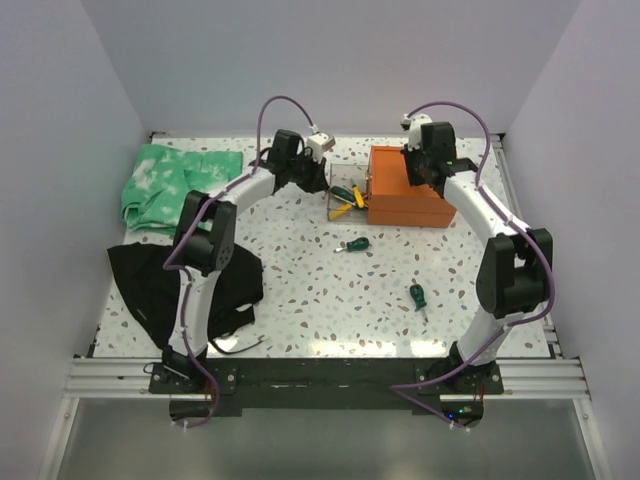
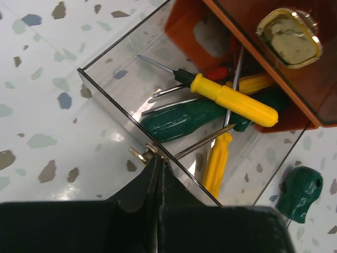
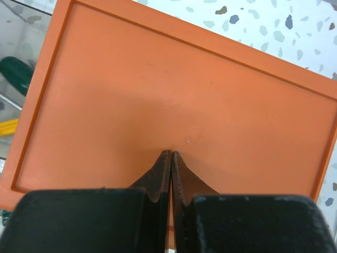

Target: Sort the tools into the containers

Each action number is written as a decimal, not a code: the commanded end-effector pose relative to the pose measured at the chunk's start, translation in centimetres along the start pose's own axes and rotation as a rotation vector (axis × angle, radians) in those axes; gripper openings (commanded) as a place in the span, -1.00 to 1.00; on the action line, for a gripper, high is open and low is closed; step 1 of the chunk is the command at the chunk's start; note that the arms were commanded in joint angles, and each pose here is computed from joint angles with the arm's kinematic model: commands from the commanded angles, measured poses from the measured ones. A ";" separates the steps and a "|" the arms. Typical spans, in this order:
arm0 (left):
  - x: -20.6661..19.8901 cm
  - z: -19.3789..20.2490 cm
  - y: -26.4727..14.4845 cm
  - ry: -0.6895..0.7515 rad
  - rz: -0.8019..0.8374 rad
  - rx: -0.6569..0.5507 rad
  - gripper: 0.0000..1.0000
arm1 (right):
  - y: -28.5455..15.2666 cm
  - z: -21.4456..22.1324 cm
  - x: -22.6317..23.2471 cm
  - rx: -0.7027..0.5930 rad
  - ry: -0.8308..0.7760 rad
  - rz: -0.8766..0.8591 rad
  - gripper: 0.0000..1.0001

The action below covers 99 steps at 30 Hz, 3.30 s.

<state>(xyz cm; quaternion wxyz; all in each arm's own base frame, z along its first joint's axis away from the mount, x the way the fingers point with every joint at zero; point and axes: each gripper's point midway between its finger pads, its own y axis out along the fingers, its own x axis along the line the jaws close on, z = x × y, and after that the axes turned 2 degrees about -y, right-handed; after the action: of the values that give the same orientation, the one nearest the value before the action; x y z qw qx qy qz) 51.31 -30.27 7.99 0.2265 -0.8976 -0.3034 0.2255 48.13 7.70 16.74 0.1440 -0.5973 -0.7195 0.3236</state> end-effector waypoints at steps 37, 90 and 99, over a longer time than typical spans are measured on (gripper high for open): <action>-10.5 -3.2 2.9 -0.221 0.441 -0.108 -0.46 | -1.3 5.0 1.9 0.135 0.017 -0.083 -1.00; 4.7 -0.3 -1.2 -0.457 -0.439 -0.037 0.93 | -0.6 6.6 1.5 0.168 -0.018 -0.057 -1.00; 8.3 0.4 -6.0 -0.477 -0.509 -0.046 0.93 | -0.5 6.5 1.5 0.167 -0.019 -0.055 -1.00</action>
<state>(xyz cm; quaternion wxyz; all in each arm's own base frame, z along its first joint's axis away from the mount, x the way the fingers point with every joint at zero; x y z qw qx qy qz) 54.04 -28.05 11.99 0.1148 -0.7799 -0.4861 0.3771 46.36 7.99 16.52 0.1439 -0.5856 -0.7335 0.3136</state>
